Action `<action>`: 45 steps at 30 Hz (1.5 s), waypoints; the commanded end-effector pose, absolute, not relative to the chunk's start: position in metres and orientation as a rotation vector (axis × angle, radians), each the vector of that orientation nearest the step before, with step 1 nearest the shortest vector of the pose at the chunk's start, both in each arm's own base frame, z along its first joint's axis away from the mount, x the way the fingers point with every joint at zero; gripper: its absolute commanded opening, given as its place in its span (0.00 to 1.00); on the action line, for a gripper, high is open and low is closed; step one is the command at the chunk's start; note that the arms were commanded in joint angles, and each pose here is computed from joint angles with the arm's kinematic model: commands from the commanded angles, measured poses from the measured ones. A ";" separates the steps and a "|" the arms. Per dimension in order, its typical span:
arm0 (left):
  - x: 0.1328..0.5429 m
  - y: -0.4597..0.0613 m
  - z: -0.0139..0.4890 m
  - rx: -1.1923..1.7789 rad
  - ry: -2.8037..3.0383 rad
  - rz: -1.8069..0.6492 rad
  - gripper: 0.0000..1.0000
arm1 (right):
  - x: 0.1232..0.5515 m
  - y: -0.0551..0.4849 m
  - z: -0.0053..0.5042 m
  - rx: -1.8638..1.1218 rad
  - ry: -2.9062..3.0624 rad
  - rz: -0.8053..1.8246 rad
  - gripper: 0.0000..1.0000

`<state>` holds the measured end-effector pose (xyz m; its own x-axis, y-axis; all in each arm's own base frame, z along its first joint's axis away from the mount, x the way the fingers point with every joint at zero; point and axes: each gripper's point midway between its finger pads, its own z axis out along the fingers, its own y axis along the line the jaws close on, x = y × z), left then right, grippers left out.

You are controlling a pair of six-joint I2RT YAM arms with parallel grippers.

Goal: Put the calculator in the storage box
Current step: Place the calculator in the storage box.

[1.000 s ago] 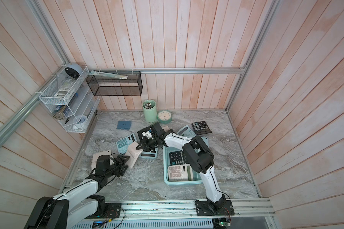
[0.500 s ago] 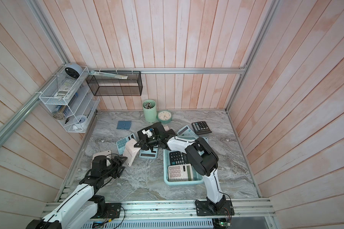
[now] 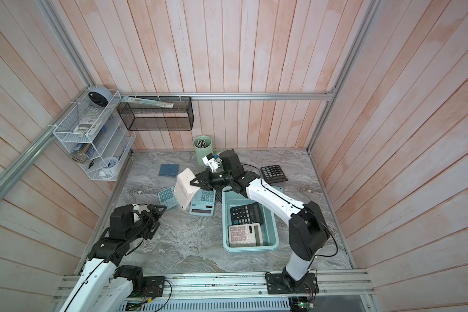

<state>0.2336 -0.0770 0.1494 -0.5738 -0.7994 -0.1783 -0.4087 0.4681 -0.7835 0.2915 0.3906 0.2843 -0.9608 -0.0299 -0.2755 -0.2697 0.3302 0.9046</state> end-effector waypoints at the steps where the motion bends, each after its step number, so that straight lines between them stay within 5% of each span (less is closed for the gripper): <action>1: 0.229 -0.072 0.158 -0.966 2.210 -0.906 1.00 | 0.291 0.354 0.308 -0.279 2.348 1.542 0.00; 12: 0.240 -0.086 0.159 -0.911 2.234 -0.932 1.00 | 0.260 0.225 0.333 -0.080 2.316 1.090 0.00; 21: 0.249 -0.098 0.144 -0.909 2.250 -0.932 1.00 | 0.230 0.163 0.293 -0.037 2.457 0.685 0.00; 45: 0.246 -0.107 0.106 -0.966 2.270 -0.984 1.00 | 0.272 0.213 0.161 -0.098 2.628 0.046 0.00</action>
<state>0.2452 -0.1052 0.1057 -0.6359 -0.7589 -0.1405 -0.4285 0.4986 -0.7535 0.2664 0.2180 0.1657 -0.8839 -0.0639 -0.4633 -0.1216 0.9880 0.0957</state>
